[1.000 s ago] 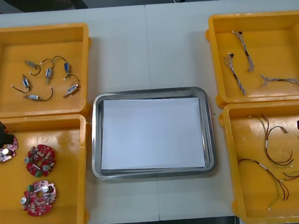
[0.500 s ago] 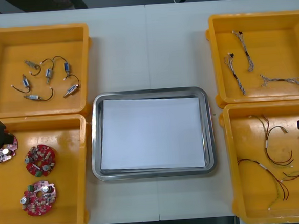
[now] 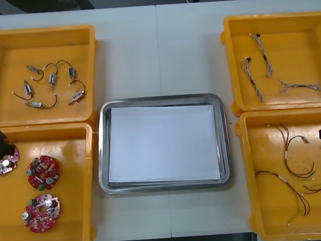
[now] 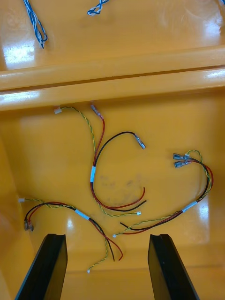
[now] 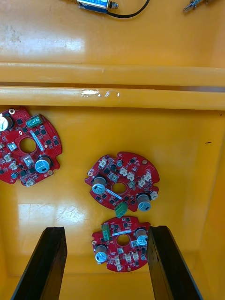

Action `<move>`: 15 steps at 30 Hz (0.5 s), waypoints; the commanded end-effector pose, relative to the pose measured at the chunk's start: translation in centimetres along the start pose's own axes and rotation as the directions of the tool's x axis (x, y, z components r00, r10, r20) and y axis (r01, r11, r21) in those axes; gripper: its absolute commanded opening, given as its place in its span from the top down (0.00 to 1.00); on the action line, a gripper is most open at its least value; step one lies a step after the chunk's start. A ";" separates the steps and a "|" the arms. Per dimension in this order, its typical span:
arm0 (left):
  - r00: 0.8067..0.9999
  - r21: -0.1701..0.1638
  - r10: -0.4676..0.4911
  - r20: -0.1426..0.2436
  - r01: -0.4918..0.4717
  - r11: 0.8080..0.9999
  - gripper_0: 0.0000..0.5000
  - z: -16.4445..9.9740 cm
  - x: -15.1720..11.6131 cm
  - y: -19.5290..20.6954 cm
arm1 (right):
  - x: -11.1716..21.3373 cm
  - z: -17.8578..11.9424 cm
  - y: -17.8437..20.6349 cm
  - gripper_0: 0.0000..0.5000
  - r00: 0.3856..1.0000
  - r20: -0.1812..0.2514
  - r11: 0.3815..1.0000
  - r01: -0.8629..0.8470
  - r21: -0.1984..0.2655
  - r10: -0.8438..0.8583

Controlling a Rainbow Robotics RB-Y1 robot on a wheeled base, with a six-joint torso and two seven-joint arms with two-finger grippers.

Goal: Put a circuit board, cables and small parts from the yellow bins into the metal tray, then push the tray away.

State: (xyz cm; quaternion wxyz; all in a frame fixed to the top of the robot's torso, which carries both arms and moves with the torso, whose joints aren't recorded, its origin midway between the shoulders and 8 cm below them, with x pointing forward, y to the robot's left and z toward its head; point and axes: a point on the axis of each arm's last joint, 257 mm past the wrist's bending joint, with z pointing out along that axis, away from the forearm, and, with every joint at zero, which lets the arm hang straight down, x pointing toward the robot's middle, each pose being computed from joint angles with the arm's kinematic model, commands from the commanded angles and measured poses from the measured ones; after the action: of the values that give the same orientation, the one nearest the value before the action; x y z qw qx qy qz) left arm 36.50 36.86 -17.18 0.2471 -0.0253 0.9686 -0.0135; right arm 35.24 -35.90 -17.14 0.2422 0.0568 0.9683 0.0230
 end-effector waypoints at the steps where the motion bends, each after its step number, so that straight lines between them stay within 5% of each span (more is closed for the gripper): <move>1: 0.998 -0.035 0.052 0.025 -0.052 0.998 0.00 -1.3 -0.6 1.0 | -0.2 -0.4 -0.5 0.00 1.000 0.000 1.000 -0.009 0.028 0.009; 15: 0.998 -0.035 0.052 0.025 -0.052 0.998 0.00 -1.3 -0.6 1.0 | -0.2 -0.4 -0.5 0.00 1.000 0.000 1.000 -0.009 0.028 0.009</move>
State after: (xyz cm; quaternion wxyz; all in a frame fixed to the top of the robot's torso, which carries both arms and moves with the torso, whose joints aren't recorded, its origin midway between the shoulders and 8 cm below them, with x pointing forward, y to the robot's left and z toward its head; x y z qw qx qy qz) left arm 36.50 36.86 -17.18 0.2471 -0.0253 0.9686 -0.0135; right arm 35.24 -35.90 -17.14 0.2422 0.0568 0.9683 0.0230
